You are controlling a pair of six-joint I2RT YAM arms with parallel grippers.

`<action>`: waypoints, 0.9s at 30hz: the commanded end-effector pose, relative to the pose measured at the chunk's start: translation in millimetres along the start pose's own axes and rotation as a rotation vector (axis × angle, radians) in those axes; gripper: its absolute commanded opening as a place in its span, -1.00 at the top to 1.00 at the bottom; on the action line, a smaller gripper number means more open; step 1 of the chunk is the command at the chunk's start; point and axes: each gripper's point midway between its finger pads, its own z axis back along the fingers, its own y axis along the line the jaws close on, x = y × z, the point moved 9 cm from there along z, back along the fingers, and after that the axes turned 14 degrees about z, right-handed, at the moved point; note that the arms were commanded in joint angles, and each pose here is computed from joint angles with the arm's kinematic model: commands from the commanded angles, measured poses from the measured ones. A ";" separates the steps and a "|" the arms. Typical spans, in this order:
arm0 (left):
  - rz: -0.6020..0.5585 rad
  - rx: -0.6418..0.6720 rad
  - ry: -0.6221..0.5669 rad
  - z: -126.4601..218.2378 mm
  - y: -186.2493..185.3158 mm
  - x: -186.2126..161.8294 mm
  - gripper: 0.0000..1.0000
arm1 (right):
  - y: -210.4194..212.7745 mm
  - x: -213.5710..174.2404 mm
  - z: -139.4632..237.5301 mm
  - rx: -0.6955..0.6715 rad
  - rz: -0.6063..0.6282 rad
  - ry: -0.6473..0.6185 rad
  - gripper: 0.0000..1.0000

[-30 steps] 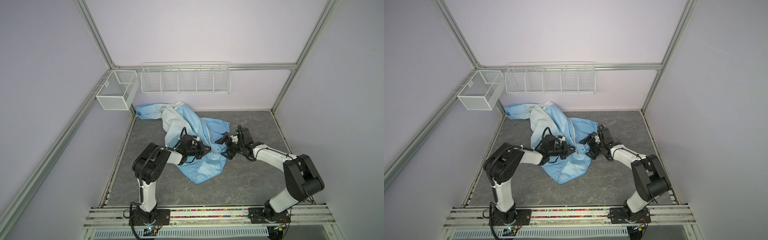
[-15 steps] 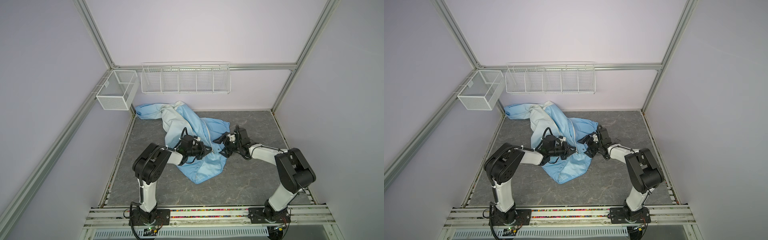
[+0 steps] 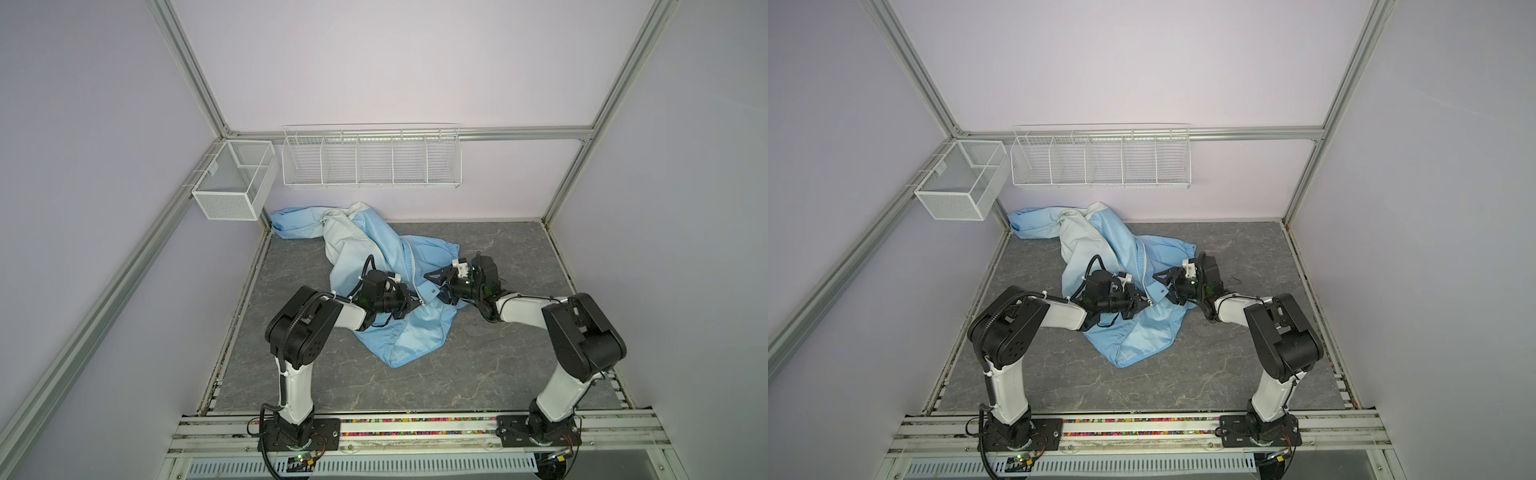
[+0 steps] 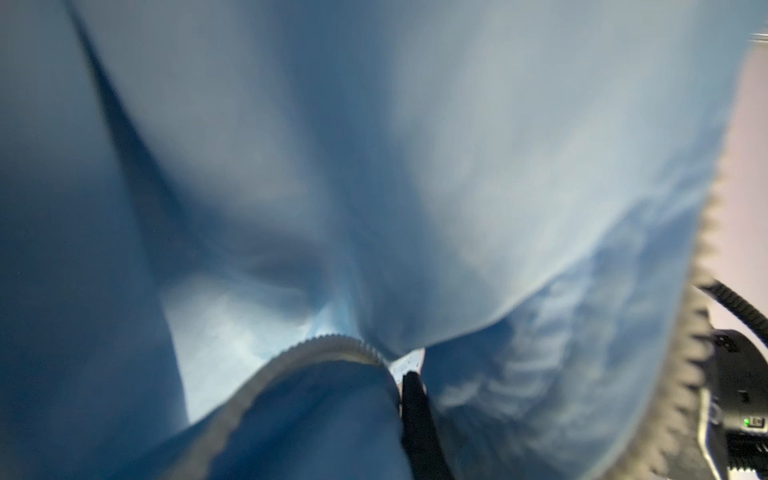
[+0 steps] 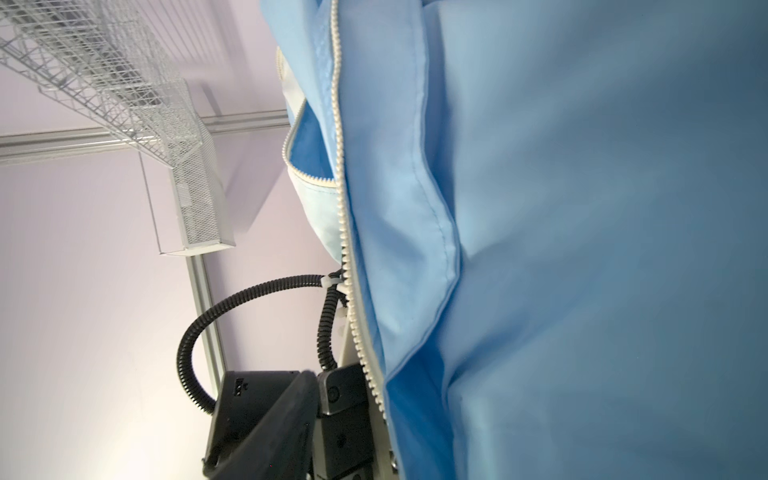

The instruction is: Zip up the jacket

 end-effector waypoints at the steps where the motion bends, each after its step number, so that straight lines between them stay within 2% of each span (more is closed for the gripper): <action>1: -0.006 -0.017 -0.004 -2.0 -9.8 -0.8 1.00 | 9.3 -0.5 1.1 0.075 0.041 0.012 -0.14; 10: -0.007 -0.022 -0.007 -3.2 -12.7 0.2 1.00 | -4.2 -16.5 0.5 0.008 0.034 0.089 -0.38; 17: -0.005 -0.019 -0.004 -3.3 -13.9 -0.3 1.00 | -1.4 -22.7 -12.8 -0.005 0.046 0.148 -0.36; 27: 0.020 0.008 -0.039 12.2 -3.5 0.2 1.00 | 6.3 -21.6 -10.5 -0.013 0.055 0.149 0.27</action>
